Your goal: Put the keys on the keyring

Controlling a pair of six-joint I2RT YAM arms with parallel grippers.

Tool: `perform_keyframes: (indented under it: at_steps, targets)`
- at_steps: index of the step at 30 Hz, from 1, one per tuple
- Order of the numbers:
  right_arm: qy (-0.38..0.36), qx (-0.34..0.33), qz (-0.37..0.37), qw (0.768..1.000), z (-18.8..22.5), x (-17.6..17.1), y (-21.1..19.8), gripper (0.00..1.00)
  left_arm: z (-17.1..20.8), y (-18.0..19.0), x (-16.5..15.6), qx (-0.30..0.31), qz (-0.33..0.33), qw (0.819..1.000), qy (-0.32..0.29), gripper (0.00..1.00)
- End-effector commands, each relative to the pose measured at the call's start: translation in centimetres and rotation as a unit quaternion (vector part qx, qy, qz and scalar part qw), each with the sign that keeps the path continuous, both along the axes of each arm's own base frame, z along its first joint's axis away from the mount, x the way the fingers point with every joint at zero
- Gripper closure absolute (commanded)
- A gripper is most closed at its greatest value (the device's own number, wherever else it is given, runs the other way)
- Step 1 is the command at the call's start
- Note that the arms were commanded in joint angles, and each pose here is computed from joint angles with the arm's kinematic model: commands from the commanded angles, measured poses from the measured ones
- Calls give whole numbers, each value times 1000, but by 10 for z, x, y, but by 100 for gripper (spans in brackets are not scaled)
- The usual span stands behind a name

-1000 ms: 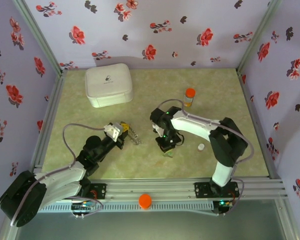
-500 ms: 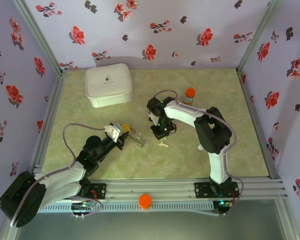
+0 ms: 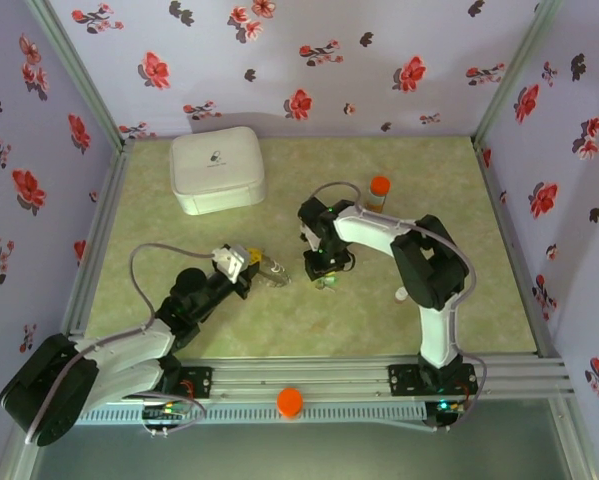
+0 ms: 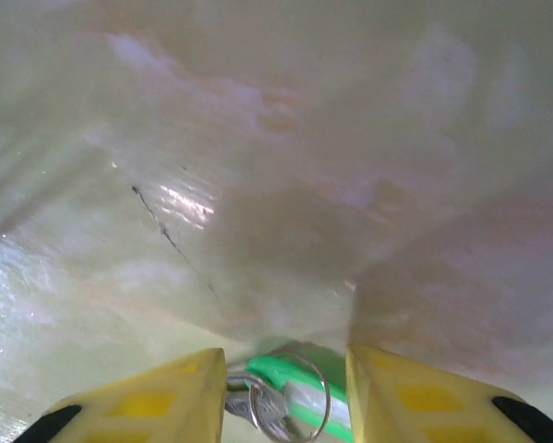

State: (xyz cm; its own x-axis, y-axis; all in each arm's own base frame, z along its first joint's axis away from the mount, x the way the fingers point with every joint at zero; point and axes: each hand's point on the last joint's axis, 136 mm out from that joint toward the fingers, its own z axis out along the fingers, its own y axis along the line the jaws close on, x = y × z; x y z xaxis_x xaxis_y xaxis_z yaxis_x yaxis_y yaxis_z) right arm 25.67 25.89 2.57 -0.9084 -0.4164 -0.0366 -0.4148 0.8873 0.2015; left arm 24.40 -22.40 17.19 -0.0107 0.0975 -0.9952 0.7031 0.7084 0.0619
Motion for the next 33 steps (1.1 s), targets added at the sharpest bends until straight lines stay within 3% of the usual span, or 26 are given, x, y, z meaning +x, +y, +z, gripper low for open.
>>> perform_keyframes:
  at_steps: [1, 8, 15, 23, 30, 33]
  targets:
    - [-56, 43, -54, 996, 24, 12, 1, 56, 31, -3, 5, -28, -2, 999, -38, 100]
    - [-114, 71, -162, 978, 41, 13, -19, 53, 30, -5, 5, -30, -6, 999, -36, 100]
    - [-82, 122, -310, 939, 22, -3, -17, 59, 28, -8, 6, -29, -9, 999, -36, 100]
    - [-70, 126, -340, 929, 10, -7, -10, 69, 29, -8, 5, -32, -12, 999, -38, 100]
    - [-69, 104, -354, 927, 2, -9, -15, 72, 30, -8, 5, -33, -14, 999, -40, 100]
    - [-73, 85, -366, 924, 0, -13, -23, 68, 32, -8, 4, -32, -14, 999, -42, 100]
